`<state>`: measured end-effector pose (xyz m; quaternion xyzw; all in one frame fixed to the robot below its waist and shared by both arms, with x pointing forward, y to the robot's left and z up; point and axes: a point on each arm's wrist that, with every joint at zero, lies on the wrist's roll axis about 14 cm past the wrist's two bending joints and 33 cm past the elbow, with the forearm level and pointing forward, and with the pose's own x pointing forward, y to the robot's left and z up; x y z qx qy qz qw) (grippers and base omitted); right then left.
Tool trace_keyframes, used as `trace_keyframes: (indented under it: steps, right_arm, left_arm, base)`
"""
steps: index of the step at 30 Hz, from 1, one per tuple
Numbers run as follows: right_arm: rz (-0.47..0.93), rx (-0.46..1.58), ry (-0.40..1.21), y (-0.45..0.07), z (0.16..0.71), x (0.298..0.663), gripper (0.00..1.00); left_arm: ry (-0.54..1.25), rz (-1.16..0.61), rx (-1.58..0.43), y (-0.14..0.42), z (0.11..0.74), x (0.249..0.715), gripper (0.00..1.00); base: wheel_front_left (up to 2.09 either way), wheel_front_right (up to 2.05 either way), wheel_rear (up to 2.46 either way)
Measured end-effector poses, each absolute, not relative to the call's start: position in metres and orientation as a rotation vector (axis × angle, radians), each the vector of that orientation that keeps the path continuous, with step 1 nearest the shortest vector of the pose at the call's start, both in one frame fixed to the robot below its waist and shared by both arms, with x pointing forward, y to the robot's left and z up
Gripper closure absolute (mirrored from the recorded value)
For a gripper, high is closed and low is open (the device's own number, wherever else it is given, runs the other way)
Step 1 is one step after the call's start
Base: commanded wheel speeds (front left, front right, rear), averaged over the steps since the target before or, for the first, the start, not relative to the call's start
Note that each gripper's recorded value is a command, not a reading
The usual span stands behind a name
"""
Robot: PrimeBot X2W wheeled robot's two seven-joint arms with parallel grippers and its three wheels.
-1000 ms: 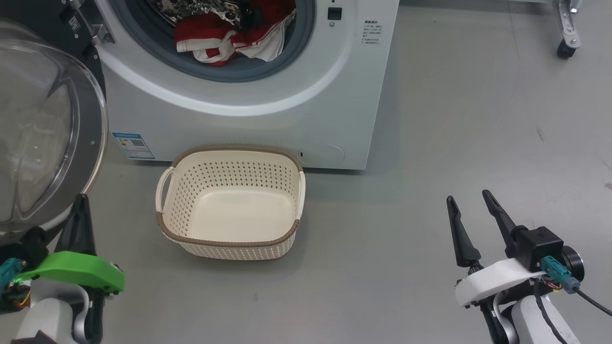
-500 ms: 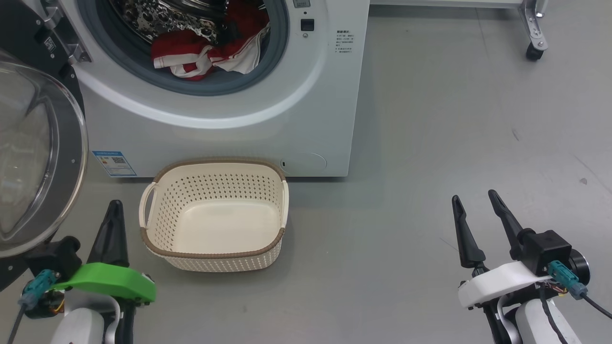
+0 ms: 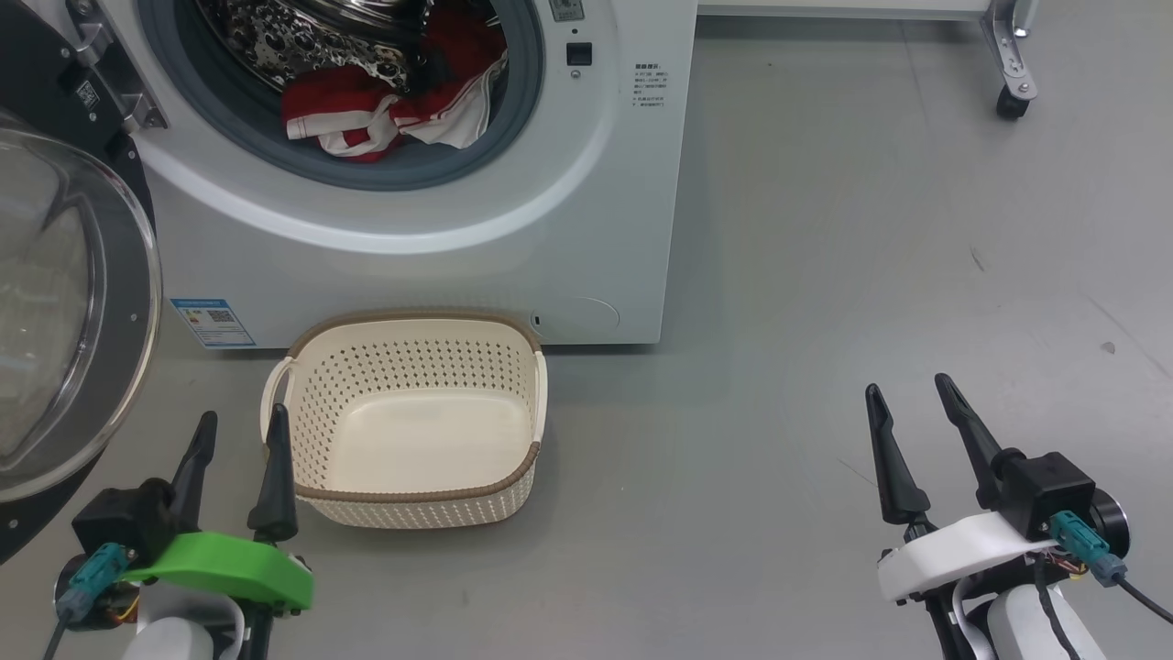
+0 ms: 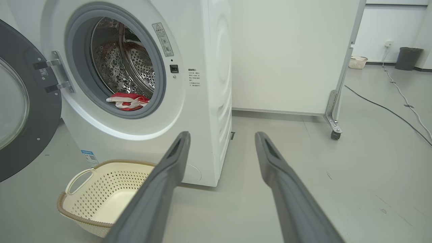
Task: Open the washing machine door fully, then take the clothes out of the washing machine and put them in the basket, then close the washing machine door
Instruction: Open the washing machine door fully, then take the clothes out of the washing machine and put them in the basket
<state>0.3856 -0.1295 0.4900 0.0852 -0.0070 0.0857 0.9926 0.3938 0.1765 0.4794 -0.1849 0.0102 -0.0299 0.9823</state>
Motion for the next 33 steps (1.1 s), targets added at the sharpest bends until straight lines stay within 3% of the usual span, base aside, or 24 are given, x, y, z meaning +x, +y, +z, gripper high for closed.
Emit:
trace_keyframes:
  steps: [33]
  right_arm:
    - [0.165,0.181,-0.007,-0.1295,0.4874,0.3820,0.00]
  left_arm:
    - [0.021,-0.067,-0.364,0.1738,0.4780,0.3879,0.00]
  base:
    - [0.00,0.00,0.00]
